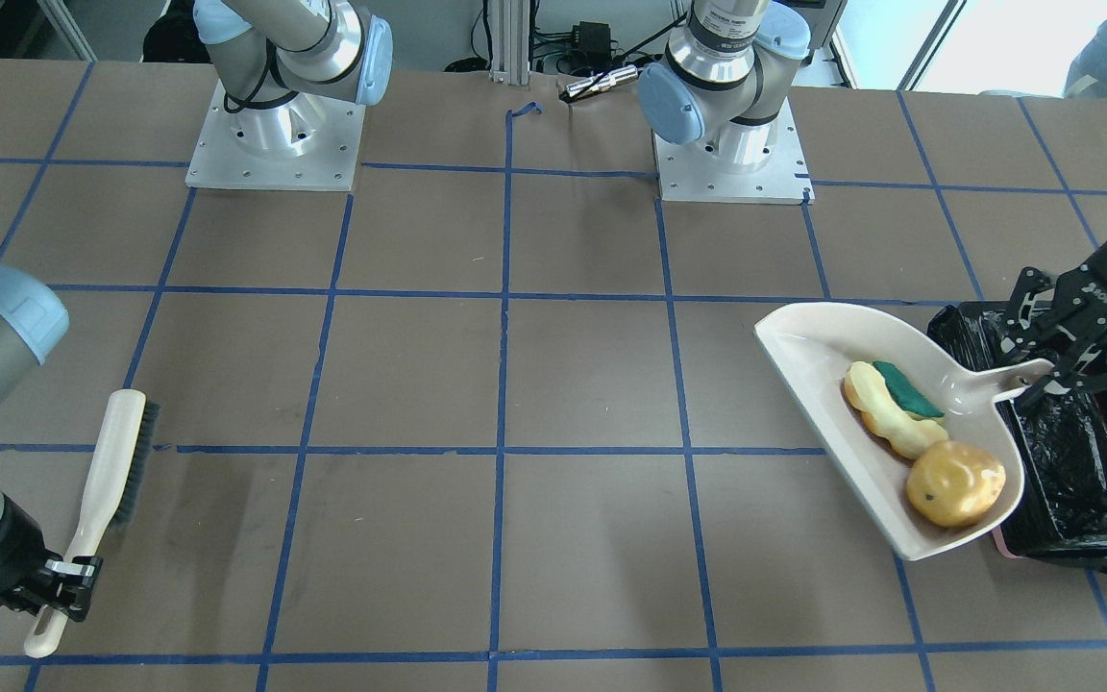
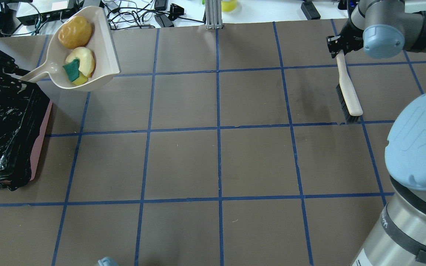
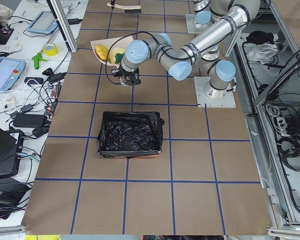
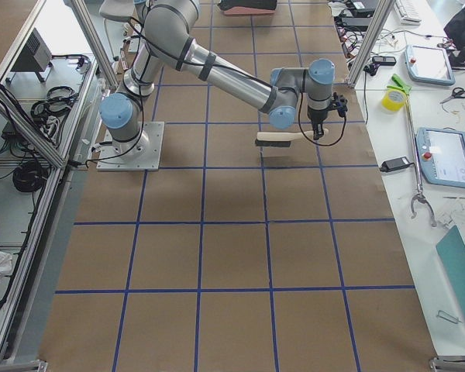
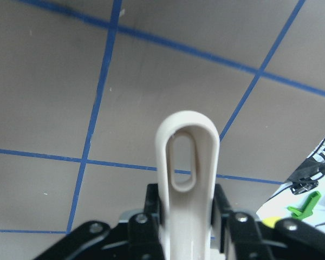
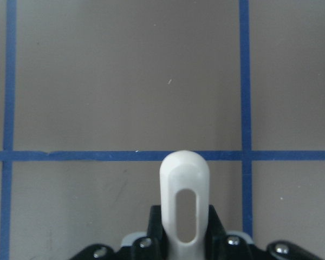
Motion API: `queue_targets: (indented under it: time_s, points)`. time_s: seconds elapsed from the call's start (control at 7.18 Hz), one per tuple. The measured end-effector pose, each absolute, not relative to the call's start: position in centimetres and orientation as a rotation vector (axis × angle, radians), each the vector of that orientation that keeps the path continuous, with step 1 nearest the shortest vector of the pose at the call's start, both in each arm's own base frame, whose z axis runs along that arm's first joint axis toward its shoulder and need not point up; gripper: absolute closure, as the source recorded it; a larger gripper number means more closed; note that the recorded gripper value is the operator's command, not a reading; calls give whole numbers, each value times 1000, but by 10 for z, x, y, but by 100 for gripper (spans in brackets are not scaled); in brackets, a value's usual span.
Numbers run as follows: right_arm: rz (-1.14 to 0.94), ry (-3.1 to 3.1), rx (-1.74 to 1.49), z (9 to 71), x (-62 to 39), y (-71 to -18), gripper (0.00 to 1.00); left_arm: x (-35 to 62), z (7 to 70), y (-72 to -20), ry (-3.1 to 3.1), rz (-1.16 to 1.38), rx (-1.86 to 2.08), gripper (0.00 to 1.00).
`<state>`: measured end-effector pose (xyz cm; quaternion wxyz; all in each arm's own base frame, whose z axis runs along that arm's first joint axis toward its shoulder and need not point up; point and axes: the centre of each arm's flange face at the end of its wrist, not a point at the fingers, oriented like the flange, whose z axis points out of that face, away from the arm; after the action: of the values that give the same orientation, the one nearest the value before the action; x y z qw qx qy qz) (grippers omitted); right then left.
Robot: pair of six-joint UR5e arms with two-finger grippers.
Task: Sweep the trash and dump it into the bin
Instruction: 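Tilt the dustpan over the black bin with the left gripper to dump trash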
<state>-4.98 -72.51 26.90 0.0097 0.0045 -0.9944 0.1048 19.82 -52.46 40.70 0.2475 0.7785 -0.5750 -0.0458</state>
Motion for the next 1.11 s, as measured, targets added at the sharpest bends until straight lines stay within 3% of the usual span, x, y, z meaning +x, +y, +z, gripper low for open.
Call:
queue_targets:
  time_s: [0.56, 1.11]
  points:
    - [313, -3118, -39, 242, -90, -732, 100, 294, 419, -489, -1835, 76, 2020, 100]
    - [362, -3123, -22, 238, -92, -742, 100, 358, 431, -478, -1950, 123, 2000, 100]
